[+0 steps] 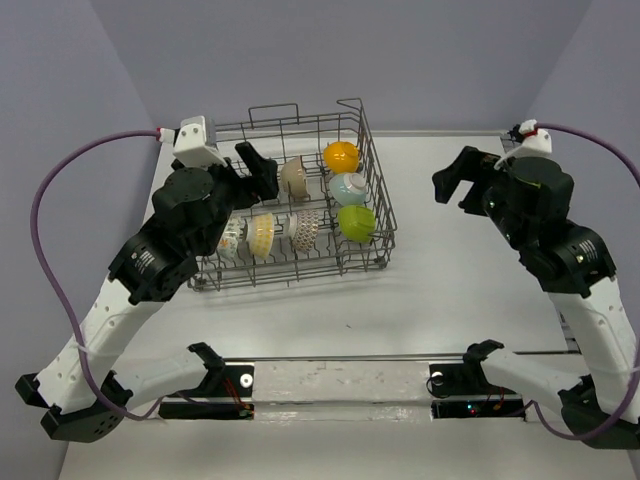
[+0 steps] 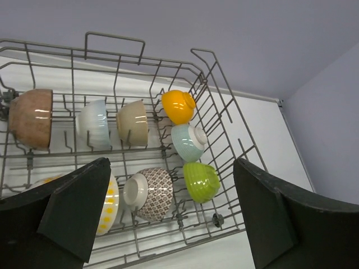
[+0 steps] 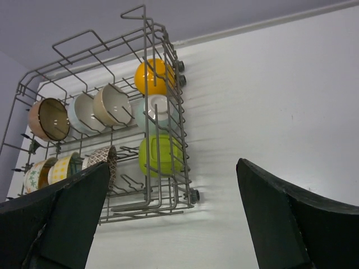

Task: Load the bowls into the dish rack
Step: Reset both arms

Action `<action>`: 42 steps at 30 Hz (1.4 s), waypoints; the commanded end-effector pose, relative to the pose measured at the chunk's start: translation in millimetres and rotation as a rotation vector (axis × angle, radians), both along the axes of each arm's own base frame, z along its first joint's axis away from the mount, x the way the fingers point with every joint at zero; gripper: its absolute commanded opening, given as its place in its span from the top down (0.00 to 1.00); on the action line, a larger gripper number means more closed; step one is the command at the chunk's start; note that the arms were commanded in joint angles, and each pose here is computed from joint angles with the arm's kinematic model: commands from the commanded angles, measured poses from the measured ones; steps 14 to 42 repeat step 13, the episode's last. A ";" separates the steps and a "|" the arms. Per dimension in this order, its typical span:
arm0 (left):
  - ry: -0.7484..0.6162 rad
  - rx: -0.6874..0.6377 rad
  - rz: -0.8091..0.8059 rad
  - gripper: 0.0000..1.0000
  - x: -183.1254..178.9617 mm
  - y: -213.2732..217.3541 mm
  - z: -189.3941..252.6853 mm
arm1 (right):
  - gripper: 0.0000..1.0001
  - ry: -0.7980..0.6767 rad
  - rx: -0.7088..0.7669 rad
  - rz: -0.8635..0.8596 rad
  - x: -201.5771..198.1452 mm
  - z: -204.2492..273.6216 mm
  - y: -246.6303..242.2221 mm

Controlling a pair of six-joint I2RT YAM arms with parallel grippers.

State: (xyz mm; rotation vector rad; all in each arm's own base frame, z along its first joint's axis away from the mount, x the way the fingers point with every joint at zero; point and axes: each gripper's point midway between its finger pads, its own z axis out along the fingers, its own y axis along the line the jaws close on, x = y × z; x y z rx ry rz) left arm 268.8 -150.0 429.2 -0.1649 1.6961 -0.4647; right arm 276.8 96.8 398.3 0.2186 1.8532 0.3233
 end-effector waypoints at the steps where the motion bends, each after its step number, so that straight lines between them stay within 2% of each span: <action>1: 0.011 0.069 0.062 0.01 -6.9 21.9 -1.1 | 0.00 -0.039 -0.024 -0.037 -1.2 2.4 -10.3; 13: -0.016 0.081 0.064 0.01 -10.6 27.8 16.8 | 0.00 -0.095 -0.010 -0.048 -6.2 15.0 -16.1; 42: -0.016 0.081 0.064 0.01 -10.6 27.8 16.8 | 0.00 -0.095 -0.010 -0.048 -6.2 15.0 -16.1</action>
